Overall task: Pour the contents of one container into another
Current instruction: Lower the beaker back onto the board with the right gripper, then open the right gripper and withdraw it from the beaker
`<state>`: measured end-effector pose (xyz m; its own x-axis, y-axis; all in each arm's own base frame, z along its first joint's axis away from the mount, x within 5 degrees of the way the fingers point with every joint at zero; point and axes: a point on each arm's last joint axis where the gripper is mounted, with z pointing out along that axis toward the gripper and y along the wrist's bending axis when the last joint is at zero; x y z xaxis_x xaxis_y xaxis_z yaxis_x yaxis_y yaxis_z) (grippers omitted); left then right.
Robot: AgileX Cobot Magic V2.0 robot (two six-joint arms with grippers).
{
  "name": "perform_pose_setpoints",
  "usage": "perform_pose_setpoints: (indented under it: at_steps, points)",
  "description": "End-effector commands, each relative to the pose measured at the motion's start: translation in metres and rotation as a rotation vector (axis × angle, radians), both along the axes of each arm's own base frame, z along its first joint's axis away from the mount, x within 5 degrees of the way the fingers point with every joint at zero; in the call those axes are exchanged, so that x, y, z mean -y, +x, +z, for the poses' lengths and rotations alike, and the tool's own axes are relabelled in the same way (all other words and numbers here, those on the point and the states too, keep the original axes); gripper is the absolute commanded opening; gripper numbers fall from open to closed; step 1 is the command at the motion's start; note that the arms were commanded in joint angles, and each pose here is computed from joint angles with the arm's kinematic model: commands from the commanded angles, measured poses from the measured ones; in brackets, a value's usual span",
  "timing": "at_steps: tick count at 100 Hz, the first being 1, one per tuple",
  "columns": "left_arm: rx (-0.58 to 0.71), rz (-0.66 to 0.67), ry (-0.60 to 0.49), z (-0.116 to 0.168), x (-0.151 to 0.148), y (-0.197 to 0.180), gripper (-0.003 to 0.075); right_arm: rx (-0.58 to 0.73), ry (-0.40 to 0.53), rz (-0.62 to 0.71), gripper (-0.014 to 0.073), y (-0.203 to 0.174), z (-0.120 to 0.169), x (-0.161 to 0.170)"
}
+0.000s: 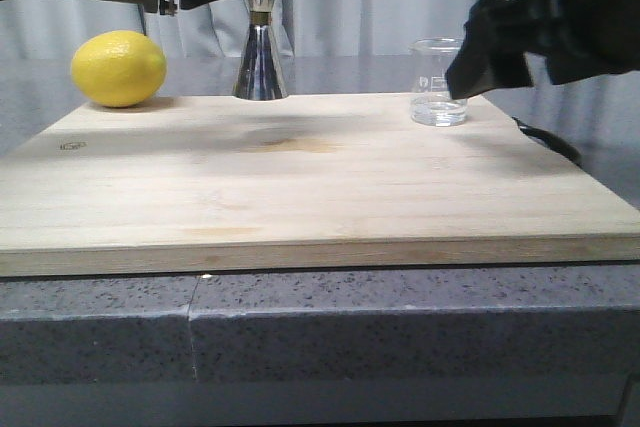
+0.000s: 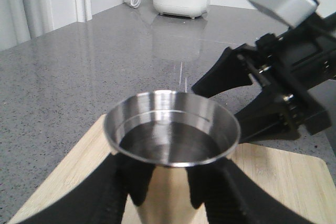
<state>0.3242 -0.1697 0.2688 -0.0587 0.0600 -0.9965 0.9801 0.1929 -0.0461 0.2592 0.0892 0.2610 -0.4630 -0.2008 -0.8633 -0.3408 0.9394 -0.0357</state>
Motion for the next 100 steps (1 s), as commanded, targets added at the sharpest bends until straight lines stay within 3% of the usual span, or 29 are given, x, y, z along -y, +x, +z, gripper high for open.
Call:
perform_pose_setpoints:
  at_steps: [1, 26, 52, 78, 100]
  points:
    - [0.047, -0.029, -0.151, 0.034, 0.002, -0.006, 0.0238, 0.046, 0.028, -0.024, 0.0605, -0.018, 0.032, 0.009]
    - [0.047, -0.029, -0.151, 0.034, 0.002, -0.006, 0.0238, 0.001, 0.007, -0.057, 0.0605, -0.065, 0.059, 0.028]
    - [0.047, -0.029, -0.151, 0.034, 0.002, -0.006, 0.0238, 0.060, 0.033, -0.069, 0.0605, -0.100, 0.081, 0.040]
    - [0.047, -0.029, -0.151, 0.034, 0.002, -0.006, 0.0238, 0.132, 0.061, -0.069, 0.0605, -0.117, 0.094, 0.046]
    - [0.047, -0.029, -0.151, 0.034, 0.002, -0.006, 0.0238, 0.118, 0.049, -0.068, 0.0605, -0.118, 0.092, 0.047]
